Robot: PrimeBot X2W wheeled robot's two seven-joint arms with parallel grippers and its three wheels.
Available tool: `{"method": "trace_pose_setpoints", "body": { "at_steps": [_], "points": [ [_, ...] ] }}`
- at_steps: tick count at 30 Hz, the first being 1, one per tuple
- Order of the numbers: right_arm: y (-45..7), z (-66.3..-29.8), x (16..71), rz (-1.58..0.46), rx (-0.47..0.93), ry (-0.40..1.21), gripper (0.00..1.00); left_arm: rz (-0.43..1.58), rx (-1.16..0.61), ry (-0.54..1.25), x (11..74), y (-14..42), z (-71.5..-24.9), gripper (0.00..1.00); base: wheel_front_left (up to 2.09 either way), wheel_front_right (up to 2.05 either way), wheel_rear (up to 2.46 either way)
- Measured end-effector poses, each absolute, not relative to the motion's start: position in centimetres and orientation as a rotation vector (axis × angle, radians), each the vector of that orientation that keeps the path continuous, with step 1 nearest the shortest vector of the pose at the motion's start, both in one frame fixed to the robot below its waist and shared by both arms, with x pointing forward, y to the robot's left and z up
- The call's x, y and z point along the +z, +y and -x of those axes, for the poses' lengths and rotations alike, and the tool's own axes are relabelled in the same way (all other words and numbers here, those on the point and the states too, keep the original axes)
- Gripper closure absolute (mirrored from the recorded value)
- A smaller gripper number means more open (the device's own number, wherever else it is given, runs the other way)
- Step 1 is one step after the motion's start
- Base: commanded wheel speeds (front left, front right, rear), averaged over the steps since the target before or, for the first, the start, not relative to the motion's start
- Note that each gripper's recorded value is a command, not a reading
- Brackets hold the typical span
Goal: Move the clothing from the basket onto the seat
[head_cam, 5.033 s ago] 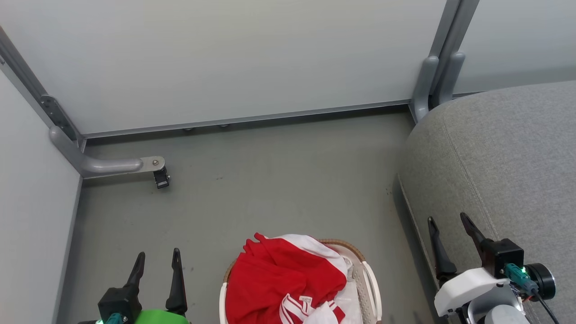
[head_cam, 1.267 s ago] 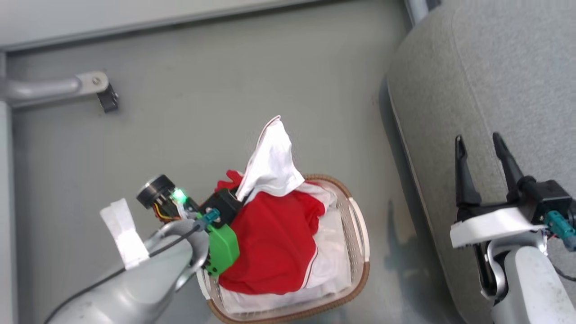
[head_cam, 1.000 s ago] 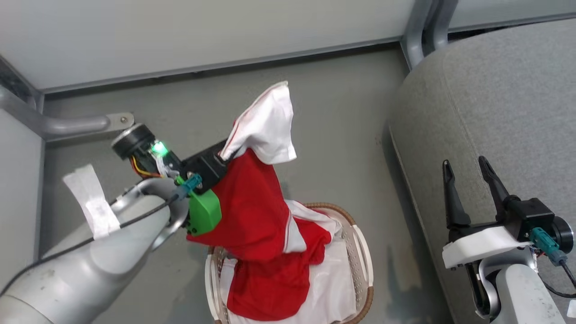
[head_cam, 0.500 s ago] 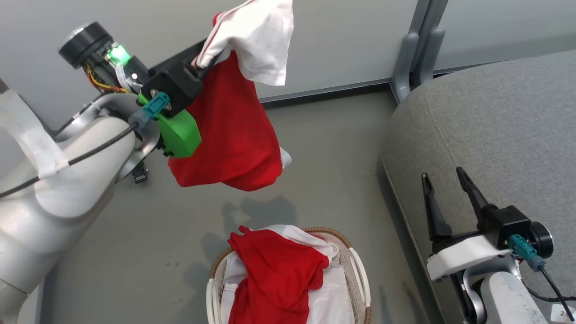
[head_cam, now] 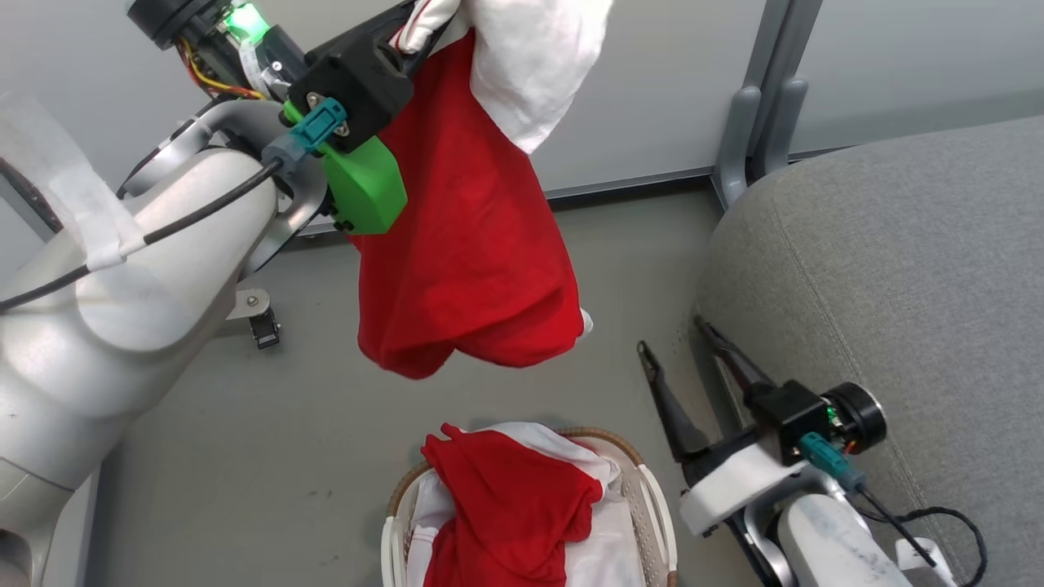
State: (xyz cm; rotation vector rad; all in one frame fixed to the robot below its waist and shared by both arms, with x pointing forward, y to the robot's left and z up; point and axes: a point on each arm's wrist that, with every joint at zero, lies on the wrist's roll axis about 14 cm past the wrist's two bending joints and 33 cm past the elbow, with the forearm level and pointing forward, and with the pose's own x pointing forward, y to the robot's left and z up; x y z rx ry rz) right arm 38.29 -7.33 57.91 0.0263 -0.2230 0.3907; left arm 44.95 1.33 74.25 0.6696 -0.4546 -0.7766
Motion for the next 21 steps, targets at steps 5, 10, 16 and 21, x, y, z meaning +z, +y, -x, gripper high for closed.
{"method": "trace_pose_setpoints", "body": {
  "at_steps": [5,10,16,21],
  "points": [
    [-4.3,-38.8,58.9,0.028,0.486,-0.249,0.00,-0.675,-0.790,-0.503,76.0,0.3,-43.9,1.00,0.00,0.00,0.00],
    [-2.6,-40.2,59.8,0.108,0.544,-0.264,0.00,-0.673,-0.801,-0.524,76.8,-0.5,-43.5,1.00,0.00,0.00,0.00],
    [-1.4,-41.4,59.4,0.158,0.582,-0.241,0.00,-0.661,-0.823,-0.538,77.1,-1.5,-43.0,1.00,0.00,0.00,0.00],
    [-1.1,-42.2,60.2,0.165,0.590,-0.254,0.00,-0.656,-0.845,-0.553,77.2,-2.2,-42.3,1.00,0.00,0.00,0.00]
  ]
}}
